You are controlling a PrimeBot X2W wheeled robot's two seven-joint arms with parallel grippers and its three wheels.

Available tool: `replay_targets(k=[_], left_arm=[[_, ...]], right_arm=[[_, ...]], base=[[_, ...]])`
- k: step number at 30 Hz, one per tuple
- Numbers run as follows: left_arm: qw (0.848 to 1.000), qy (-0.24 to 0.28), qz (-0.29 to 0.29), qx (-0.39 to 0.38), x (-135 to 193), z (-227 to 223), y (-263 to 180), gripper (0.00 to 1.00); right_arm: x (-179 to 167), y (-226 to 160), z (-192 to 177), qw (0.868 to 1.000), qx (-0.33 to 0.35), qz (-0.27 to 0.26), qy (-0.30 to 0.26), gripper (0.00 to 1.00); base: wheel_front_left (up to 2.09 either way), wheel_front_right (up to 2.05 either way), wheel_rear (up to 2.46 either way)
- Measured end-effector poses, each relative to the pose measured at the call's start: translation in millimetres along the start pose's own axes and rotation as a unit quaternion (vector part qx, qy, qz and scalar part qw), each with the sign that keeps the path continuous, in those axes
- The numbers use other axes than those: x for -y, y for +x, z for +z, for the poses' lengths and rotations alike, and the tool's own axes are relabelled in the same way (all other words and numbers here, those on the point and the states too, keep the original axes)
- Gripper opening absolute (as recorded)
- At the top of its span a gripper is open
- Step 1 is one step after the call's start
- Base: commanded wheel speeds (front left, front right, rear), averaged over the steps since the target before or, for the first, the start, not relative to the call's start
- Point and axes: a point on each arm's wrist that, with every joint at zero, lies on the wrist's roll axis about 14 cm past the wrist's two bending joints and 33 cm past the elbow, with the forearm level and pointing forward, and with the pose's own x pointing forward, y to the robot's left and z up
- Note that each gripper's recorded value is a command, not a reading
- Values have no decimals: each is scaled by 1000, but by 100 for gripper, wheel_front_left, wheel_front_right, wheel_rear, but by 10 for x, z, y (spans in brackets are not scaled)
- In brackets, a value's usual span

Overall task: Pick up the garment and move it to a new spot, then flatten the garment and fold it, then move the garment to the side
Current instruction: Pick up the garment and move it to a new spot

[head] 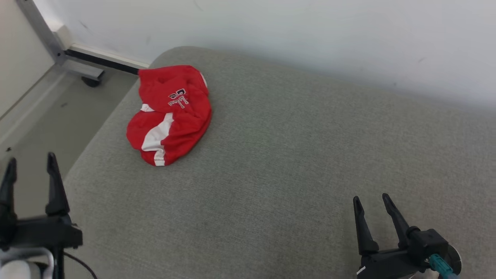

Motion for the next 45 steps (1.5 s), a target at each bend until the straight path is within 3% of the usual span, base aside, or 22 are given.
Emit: replay_targets(k=[12, 21, 28, 37, 39, 45], left_arm=[[996, 5, -84, 21, 608, 111, 1136, 100], [991, -14, -126, -46, 1146, -384, 1682, 100], [981, -9, -139, -137, 1370, -920, 1816, 100], [938, 13, -149, -311, 1559, -1740, 1664, 100], [916, 19, -145, -374, 1542, -1978, 1519, 100], [892, -2, -136, -430, 1560, -2150, 1356, 100]], right_arm=[[663, -83, 91, 997, 12, -77, -27, 100], [1021, -216, 58, 991, 2, -126, -41, 100], [1222, -309, 48, 987, -11, -154, -53, 100], [1336, -349, -10, 984, -29, -166, -63, 100], [1365, -370, -8, 983, -32, -169, -67, 100], [1370, -387, 11, 982, -35, -171, -69, 100]], base=[[0, 0, 0], [0, 0, 0], [0, 0, 0], [0, 0, 0], [0, 0, 0], [0, 0, 0]])
